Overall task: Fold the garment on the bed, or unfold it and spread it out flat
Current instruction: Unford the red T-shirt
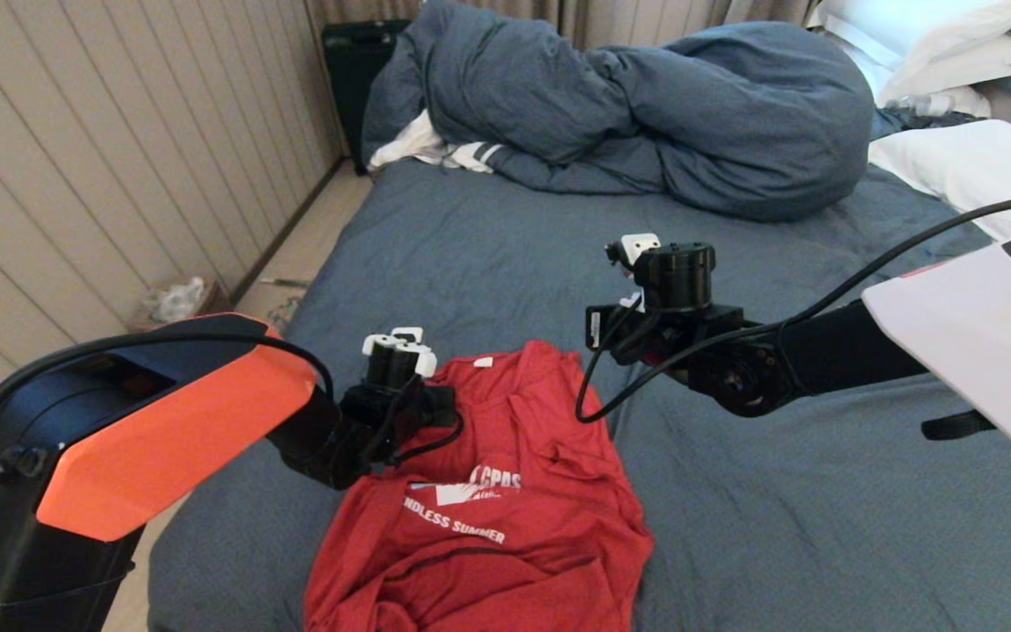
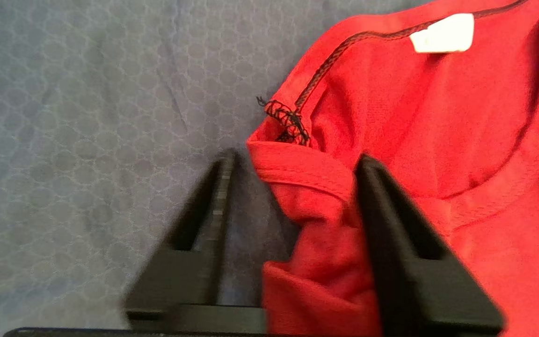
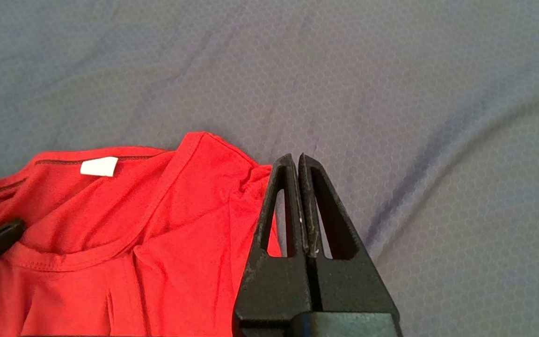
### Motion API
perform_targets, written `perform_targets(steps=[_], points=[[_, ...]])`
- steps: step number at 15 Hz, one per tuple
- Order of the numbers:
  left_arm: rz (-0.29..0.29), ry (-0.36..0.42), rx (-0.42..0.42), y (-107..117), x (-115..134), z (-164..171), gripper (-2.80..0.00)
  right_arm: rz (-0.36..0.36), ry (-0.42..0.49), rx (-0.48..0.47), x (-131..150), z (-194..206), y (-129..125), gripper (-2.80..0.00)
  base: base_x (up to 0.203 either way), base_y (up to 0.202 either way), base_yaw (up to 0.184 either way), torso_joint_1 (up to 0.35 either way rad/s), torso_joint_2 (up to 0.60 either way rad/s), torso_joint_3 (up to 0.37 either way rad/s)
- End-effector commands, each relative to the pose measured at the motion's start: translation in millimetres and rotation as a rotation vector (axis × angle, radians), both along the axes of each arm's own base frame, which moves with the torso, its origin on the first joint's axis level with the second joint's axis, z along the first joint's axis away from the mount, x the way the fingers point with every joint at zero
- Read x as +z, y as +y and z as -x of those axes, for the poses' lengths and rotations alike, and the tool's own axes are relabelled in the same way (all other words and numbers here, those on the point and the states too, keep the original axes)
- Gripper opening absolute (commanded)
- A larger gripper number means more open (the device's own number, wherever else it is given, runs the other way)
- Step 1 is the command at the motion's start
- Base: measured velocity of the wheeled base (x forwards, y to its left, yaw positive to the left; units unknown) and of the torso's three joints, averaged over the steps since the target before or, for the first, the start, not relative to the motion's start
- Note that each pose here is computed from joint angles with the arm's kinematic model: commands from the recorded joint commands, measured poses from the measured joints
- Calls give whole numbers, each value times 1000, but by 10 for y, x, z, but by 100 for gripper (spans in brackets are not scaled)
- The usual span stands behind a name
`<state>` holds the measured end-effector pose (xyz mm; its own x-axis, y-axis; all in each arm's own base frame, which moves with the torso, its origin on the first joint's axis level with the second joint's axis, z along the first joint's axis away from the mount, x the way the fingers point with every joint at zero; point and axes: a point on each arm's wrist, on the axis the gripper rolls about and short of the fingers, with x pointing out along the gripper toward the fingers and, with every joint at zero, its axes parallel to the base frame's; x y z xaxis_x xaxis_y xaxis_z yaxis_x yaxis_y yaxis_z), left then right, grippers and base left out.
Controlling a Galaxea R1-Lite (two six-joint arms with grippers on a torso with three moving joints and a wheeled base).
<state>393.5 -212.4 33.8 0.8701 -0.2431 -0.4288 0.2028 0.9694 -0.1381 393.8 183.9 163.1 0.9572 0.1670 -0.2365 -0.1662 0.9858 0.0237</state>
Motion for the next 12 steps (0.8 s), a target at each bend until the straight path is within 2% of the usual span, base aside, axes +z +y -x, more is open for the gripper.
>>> perform_targets(steps=[1, 4, 8, 12], points=[[-2, 3, 3, -7, -47, -8, -280, -2, -4, -6, 11, -6, -18, -280, 0, 0, 0, 0, 0, 0], [16, -34, 11, -22, 34, -39, -280, -2, -4, -4, 5, -2, -13, -280, 0, 0, 0, 0, 0, 0], [28, -119, 69, -27, 197, -126, -280, -4, -5, -3, 7, 1, -7, -280, 0, 0, 0, 0, 0, 0], [27, -156, 101, 58, 272, -289, -280, -10, -5, -3, 9, 4, -1, -280, 0, 0, 0, 0, 0, 0]])
